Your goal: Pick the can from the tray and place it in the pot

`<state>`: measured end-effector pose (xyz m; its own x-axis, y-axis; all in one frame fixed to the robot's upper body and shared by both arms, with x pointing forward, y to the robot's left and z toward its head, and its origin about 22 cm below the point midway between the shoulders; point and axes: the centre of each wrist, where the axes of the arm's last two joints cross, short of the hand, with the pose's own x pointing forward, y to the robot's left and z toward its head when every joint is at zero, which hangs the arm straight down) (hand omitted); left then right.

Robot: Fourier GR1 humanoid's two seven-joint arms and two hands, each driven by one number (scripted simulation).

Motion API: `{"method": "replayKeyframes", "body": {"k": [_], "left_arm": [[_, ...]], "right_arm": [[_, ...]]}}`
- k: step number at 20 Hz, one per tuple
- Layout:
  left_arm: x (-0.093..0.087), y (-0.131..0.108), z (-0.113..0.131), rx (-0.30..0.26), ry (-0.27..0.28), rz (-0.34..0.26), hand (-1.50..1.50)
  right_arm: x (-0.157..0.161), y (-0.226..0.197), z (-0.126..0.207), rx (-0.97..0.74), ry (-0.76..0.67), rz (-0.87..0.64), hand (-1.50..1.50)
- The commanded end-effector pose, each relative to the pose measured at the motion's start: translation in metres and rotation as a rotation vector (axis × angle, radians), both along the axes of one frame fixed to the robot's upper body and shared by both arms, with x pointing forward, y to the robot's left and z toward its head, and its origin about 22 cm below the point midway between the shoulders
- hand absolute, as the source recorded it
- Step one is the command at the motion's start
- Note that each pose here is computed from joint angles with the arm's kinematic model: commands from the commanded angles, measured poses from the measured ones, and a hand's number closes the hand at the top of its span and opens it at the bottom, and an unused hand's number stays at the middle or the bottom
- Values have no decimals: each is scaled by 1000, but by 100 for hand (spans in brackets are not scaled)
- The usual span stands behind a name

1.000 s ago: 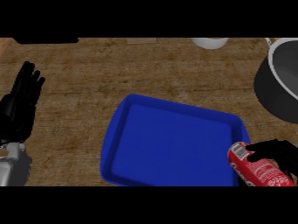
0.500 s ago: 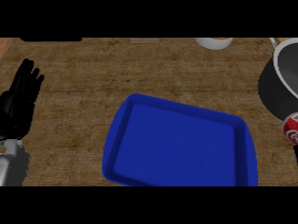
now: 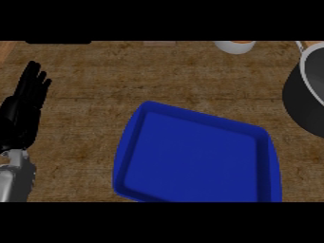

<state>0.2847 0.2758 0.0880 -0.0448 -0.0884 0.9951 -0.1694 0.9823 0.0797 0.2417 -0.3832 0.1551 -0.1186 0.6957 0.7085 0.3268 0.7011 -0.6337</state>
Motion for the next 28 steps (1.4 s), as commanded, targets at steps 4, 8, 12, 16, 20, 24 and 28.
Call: {"method": "replayKeyframes", "body": {"k": [4, 8, 12, 16, 20, 24, 28], "left_arm": [[0, 1, 5, 7, -14, -10, 0], [9, -2, 2, -10, -8, -27, 0], [4, 2, -8, -12, -3, -29, 0], [7, -2, -6, -3, -13, -34, 0], [7, -14, 0, -2, -6, -44, 0], [7, -9, 12, -12, -10, -46, 0], [2, -6, -4, -24, -19, -42, 0]], "right_arm": [[14, -41, 0, -346, -27, -189, 150], [41, -48, -43, -436, -15, -244, 150], [79, -64, -58, -410, 27, -251, 150], [96, -60, -90, -360, 89, -210, 150], [95, -62, -118, -206, 220, -218, -150], [96, -82, -105, -103, 253, -86, -150], [99, -80, -109, 84, 143, 1, -150]]}}
